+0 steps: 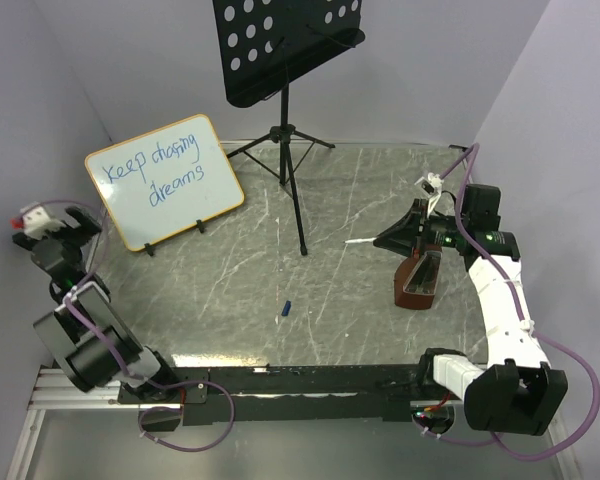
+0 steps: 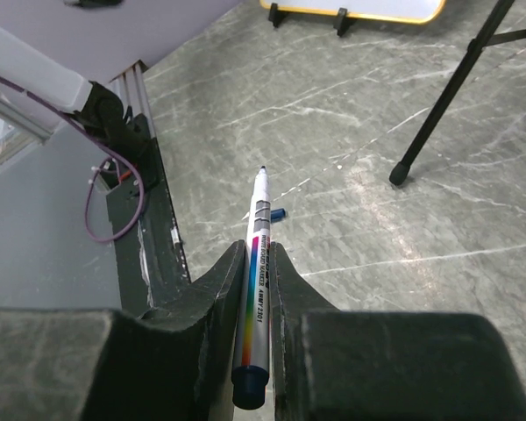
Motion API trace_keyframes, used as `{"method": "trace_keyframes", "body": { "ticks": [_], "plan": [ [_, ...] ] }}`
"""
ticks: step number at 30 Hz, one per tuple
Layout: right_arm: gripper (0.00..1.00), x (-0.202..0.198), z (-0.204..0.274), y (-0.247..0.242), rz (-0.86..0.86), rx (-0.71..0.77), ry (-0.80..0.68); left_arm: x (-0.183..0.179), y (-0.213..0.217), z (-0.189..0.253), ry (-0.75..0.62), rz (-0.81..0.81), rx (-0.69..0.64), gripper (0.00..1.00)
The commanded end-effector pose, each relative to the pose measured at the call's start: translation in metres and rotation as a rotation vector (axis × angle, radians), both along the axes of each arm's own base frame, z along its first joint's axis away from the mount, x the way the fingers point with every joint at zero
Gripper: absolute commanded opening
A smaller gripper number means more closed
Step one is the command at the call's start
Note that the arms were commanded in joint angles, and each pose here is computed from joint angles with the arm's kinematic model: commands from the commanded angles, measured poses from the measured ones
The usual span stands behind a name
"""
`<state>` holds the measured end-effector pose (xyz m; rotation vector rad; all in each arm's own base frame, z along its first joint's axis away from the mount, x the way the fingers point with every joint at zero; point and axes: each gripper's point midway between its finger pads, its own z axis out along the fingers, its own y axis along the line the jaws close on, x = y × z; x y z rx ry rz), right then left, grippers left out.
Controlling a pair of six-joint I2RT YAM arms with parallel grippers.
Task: Write a sentence on the whiteboard
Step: Close the whiteboard marker at the center of the board.
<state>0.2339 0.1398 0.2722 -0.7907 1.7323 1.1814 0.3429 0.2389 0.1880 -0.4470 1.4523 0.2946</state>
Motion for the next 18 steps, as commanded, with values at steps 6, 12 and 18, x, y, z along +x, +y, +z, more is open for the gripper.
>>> {"method": "trace_keyframes", "body": {
  "ticks": [6,12,18],
  "plan": [
    [0.00,-0.001,0.014,0.004,0.004,-0.020,-0.112,0.027,-0.086,0.054,-0.057,-0.394,-0.786,0.97],
    [0.00,-0.001,0.016,0.004,-0.005,-0.028,-0.129,0.032,-0.240,0.024,0.383,-0.608,-0.630,0.97],
    [0.00,-0.001,0.017,0.002,-0.020,-0.039,-0.144,-0.034,-0.378,-0.002,0.546,-0.744,-0.544,0.99]
  ]
}}
